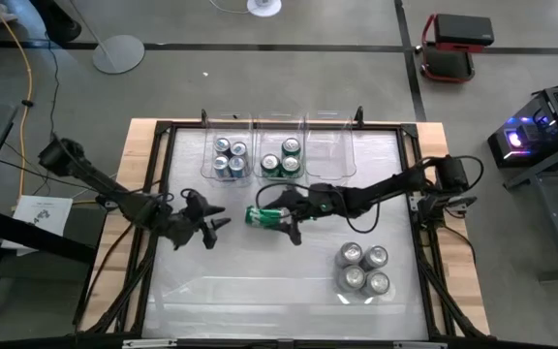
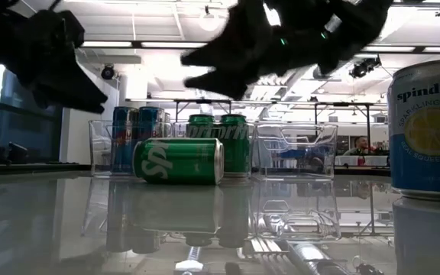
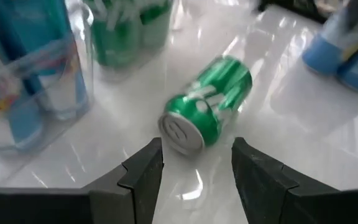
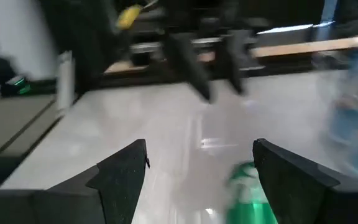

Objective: Sort soda cans
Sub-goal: Put the green soda can into the center transparent bin

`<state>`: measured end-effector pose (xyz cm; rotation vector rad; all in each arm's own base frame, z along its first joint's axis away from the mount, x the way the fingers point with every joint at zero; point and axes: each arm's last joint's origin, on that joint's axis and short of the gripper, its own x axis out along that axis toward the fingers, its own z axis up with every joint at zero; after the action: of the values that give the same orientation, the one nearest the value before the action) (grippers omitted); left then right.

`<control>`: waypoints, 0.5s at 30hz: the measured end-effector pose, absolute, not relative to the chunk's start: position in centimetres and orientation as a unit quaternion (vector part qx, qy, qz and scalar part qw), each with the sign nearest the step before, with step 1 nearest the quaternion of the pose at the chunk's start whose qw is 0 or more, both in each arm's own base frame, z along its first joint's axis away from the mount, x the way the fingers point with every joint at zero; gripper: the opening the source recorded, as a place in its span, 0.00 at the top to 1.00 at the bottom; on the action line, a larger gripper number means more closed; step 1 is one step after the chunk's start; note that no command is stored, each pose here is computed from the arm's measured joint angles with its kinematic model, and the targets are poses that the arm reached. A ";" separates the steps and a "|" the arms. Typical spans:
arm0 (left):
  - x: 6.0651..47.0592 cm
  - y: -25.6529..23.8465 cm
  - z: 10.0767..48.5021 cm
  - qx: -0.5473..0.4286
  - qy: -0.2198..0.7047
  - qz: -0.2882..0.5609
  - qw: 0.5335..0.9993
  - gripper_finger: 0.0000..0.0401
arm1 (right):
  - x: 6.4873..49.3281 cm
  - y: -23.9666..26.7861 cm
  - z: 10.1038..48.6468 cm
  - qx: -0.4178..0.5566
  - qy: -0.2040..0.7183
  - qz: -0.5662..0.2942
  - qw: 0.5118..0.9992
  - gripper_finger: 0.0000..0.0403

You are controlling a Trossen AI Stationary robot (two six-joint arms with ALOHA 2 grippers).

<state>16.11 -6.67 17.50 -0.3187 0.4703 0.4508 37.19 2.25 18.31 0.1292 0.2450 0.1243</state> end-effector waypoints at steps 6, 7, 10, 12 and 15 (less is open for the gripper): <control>16.5 -5.4 17.5 -0.133 0.218 0.270 0.928 0.57 | 40.0 2.0 21.5 0.015 0.245 0.072 0.967 0.29; 16.5 -5.1 17.6 -0.131 0.211 0.282 0.927 0.57 | 40.4 1.8 22.0 0.002 0.270 0.070 0.960 0.28; 16.6 -4.8 17.6 -0.128 0.209 0.295 0.923 0.57 | 42.1 1.3 22.9 -0.006 0.325 0.067 0.943 0.24; 16.5 -4.7 17.5 -0.125 0.214 0.297 0.922 0.57 | 43.2 1.0 23.1 -0.007 0.356 0.073 0.932 0.20; 16.4 -4.7 17.3 -0.120 0.223 0.297 0.921 0.57 | 44.9 0.6 22.3 -0.017 0.411 0.081 0.908 0.14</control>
<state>16.40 -4.73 17.34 -0.2464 0.4574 0.6106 44.87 0.60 22.28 -0.0349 0.8475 0.1665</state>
